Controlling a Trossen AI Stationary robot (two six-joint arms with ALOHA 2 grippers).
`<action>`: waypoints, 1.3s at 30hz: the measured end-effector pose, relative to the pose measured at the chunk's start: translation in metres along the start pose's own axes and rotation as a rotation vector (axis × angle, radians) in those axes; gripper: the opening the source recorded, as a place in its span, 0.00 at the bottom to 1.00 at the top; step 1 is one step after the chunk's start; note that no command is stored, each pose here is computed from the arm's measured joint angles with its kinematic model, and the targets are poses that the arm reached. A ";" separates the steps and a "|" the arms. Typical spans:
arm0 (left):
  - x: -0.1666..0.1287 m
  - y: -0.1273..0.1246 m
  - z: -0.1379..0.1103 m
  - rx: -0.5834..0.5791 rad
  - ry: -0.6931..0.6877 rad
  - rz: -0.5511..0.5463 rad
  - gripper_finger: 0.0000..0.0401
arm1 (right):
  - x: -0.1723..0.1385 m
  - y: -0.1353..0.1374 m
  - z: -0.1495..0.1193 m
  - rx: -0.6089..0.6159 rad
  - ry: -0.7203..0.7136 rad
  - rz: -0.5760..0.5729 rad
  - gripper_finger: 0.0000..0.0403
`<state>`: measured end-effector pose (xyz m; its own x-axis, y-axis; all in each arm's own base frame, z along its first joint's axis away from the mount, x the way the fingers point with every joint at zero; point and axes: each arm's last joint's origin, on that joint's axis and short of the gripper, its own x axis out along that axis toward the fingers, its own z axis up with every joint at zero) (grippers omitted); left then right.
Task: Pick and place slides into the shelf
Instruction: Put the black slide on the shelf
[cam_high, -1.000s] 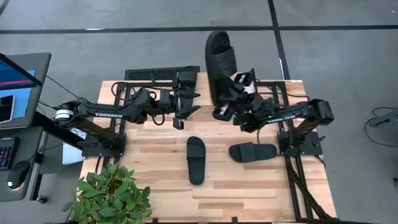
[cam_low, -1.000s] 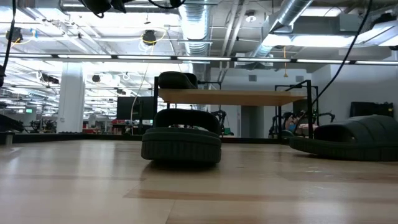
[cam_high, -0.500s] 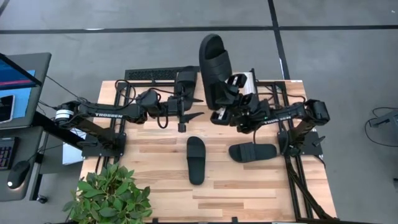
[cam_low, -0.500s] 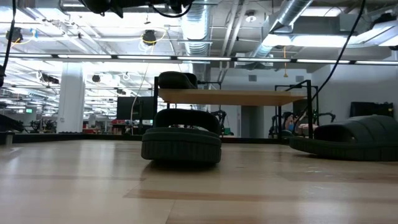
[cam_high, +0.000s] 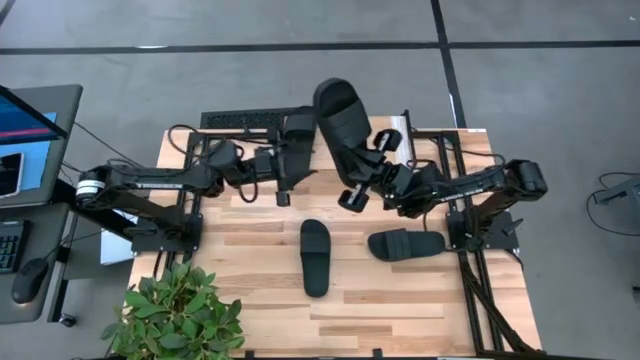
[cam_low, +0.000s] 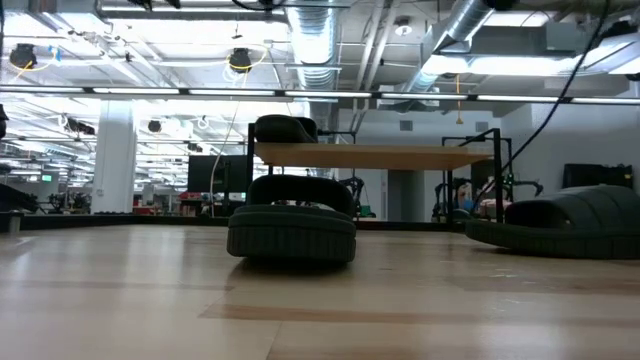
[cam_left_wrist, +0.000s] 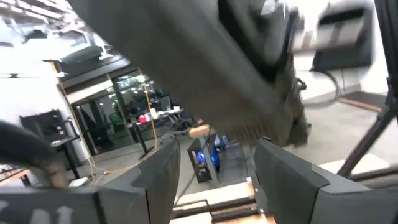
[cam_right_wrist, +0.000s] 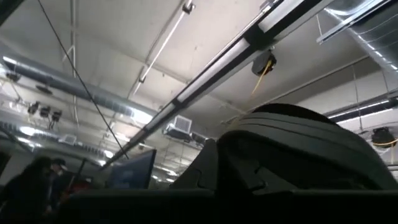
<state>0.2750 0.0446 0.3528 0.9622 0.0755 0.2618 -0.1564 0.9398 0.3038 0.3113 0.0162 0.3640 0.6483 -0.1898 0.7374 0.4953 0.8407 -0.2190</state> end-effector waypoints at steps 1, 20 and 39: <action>-0.003 0.002 0.005 -0.004 -0.014 0.013 0.49 | -0.007 -0.003 0.000 -0.018 0.015 0.002 0.00; 0.006 0.046 0.113 -0.114 0.398 0.236 0.49 | -0.061 0.016 -0.031 -0.337 0.337 0.107 0.00; 0.071 0.058 0.118 -0.180 0.861 0.075 0.49 | -0.067 0.030 -0.031 -0.448 0.373 0.215 0.00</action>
<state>0.3076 0.0656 0.4971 0.7962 0.2954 -0.5280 -0.2580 0.9552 0.1453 0.3008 0.0377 0.2881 0.8789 -0.2721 0.3917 0.4731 0.6008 -0.6443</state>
